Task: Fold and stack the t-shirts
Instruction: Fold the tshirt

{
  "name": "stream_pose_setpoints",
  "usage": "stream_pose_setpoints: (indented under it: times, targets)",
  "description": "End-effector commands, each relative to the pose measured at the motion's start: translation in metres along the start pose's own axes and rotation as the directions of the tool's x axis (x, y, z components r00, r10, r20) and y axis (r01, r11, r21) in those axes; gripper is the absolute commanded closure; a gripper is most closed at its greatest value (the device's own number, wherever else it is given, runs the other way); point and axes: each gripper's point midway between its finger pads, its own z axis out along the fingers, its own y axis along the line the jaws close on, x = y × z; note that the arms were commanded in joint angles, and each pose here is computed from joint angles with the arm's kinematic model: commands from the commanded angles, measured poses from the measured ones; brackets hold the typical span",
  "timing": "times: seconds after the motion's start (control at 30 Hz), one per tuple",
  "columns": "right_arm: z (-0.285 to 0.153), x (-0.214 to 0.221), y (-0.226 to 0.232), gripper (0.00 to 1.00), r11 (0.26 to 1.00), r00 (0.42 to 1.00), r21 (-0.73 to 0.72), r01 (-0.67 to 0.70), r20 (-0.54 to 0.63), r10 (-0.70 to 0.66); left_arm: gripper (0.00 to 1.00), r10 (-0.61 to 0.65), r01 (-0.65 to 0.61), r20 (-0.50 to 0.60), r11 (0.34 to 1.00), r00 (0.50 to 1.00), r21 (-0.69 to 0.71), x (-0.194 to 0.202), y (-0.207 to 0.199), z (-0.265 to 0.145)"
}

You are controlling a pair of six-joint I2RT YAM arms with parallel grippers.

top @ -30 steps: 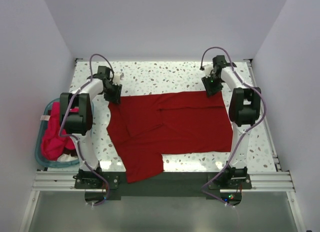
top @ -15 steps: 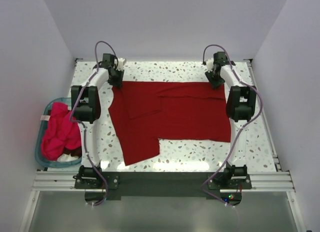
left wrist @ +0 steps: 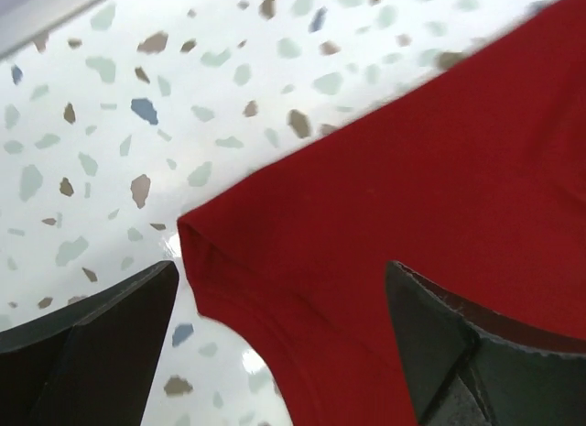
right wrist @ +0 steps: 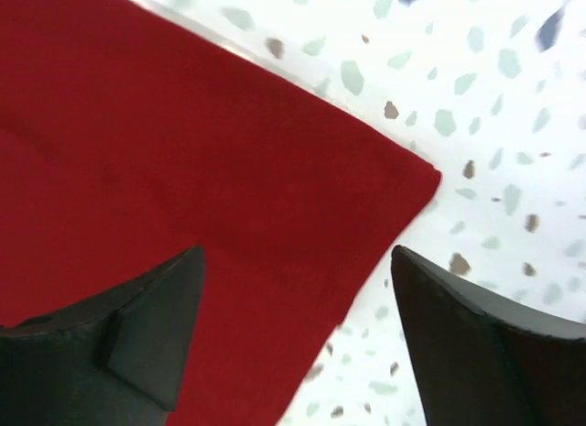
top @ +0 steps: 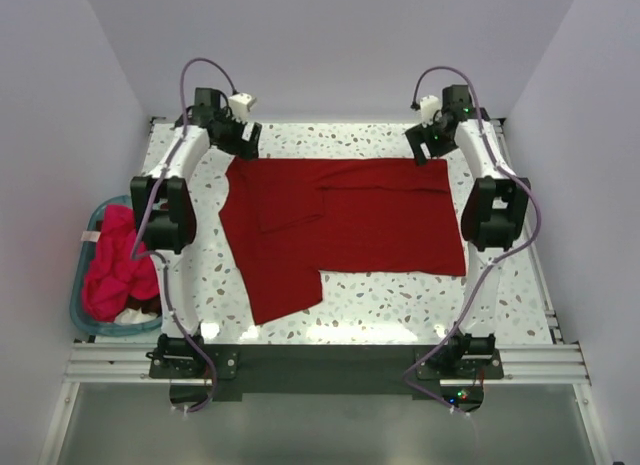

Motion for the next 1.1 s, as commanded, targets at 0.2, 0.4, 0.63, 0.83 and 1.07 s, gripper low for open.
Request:
stream_pose_setpoints:
  times: [0.2, 0.4, 0.63, 0.83, 1.07]
  targets:
    - [-0.179, -0.041, 0.054, 0.01, 0.985, 0.953, -0.131, 0.113, 0.295, -0.070, 0.00, 0.099, -0.167, 0.418, 0.977, 0.903, 0.130, -0.077, -0.085, -0.182]
    - [-0.196, 0.038, 0.092, 0.01, 0.867, 0.908, -0.278, 0.414, 0.188, -0.373, 0.00, 0.397, -0.504, 0.419, 0.844, 0.817, 0.183, -0.012, -0.135, -0.217]
    - [-0.182, 0.187, 0.119, 0.07, 0.736, 0.789, -0.367, 0.570, -0.006, -0.614, 0.02, 0.562, -0.597, 0.216, 0.690, 0.798, 0.410, 0.150, -0.200, -0.207]
    - [-0.155, 0.247, 0.121, 0.40, 0.694, 0.719, -0.348, 0.630, -0.075, -0.691, 0.13, 0.616, -0.609, 0.150, 0.656, 0.773, 0.446, 0.196, -0.225, -0.203]
    - [-0.125, 0.251, 0.111, 0.52, 0.702, 0.712, -0.318, 0.637, -0.107, -0.694, 0.14, 0.614, -0.591, 0.109, 0.675, 0.782, 0.442, 0.194, -0.220, -0.191]
